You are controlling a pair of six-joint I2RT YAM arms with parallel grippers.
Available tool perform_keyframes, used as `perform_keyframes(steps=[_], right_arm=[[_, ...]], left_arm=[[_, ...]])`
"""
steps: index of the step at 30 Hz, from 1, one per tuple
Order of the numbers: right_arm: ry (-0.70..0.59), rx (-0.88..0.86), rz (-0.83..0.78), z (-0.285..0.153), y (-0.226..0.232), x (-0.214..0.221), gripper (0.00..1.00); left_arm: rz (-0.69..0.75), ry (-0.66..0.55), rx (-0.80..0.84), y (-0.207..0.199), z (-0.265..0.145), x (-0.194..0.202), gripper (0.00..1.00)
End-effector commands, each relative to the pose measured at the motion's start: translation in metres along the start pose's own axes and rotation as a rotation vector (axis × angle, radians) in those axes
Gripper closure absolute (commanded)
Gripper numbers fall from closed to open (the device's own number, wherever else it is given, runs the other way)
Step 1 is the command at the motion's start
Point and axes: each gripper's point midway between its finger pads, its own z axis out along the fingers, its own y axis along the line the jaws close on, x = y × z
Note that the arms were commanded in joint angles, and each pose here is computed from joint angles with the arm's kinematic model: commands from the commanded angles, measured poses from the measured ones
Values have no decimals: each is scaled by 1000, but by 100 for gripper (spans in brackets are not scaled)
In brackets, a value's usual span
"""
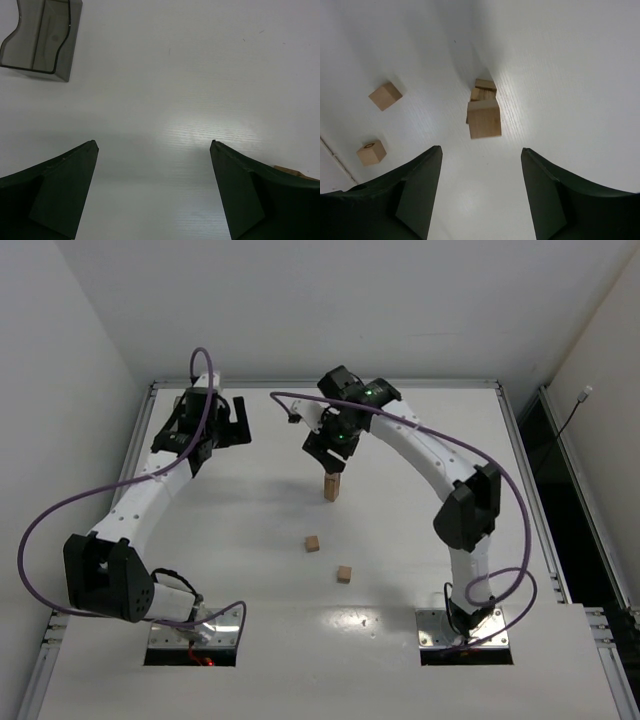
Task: Build the wood block tower
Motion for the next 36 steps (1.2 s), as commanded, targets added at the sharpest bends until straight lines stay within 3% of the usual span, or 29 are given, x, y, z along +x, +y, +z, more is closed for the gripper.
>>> perform_keyframes(steps=[1, 5, 8, 11, 18, 26, 29, 36], right_arm=[[-198, 111, -40, -79, -3, -28, 39], [-193, 277, -1, -111, -26, -1, 39], [-191, 402, 57, -131, -46, 34, 37], [-168, 532, 100, -145, -61, 71, 32], [-88, 638, 259, -144, -69, 160, 25], [-29, 724, 493, -147, -68, 240, 25], [-43, 723, 554, -149, -69, 251, 25], [-70, 670, 636, -147, -70, 266, 25]], left_arm=[[-57, -46, 25, 5, -11, -10, 7], [-48, -22, 106, 7, -24, 10, 7], [94, -26, 307, -19, -53, 24, 7], [381, 11, 569, -56, -87, 64, 7], [698, 157, 781, -93, -122, 144, 15], [899, 166, 851, -125, -147, 201, 19], [956, 202, 825, -129, -139, 218, 19], [1051, 122, 784, -148, -123, 230, 26]])
